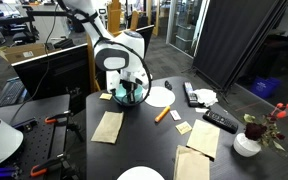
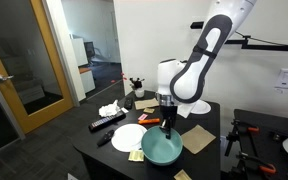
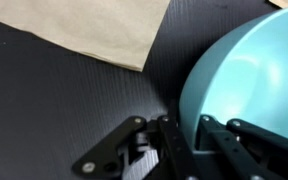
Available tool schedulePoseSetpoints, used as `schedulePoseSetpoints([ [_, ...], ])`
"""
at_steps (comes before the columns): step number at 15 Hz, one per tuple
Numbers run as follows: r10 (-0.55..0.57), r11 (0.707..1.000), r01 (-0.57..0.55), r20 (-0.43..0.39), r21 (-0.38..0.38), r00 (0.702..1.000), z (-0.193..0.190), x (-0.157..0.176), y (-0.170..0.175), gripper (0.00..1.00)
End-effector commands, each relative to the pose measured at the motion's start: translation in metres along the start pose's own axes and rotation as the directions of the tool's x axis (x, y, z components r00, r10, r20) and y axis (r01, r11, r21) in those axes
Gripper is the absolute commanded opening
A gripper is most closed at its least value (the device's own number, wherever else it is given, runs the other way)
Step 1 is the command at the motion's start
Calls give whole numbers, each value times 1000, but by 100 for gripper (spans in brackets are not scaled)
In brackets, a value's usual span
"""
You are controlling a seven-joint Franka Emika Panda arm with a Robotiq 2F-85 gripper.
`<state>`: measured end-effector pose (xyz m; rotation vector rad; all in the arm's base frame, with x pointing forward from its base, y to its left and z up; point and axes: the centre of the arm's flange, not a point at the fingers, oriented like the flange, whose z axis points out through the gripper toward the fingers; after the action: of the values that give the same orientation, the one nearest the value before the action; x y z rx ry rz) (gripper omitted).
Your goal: Slide the bowl to the right
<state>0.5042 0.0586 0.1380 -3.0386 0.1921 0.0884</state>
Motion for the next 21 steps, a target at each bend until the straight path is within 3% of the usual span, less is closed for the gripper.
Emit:
schedulePoseSetpoints([
  [1,26,1000,-26,-5,-4,1000,-23,6,23,2],
  [12,129,991,-129,16,-35,991,-43,42,149,2],
  [21,218,974,-210,103,-90,970,-47,38,206,2],
])
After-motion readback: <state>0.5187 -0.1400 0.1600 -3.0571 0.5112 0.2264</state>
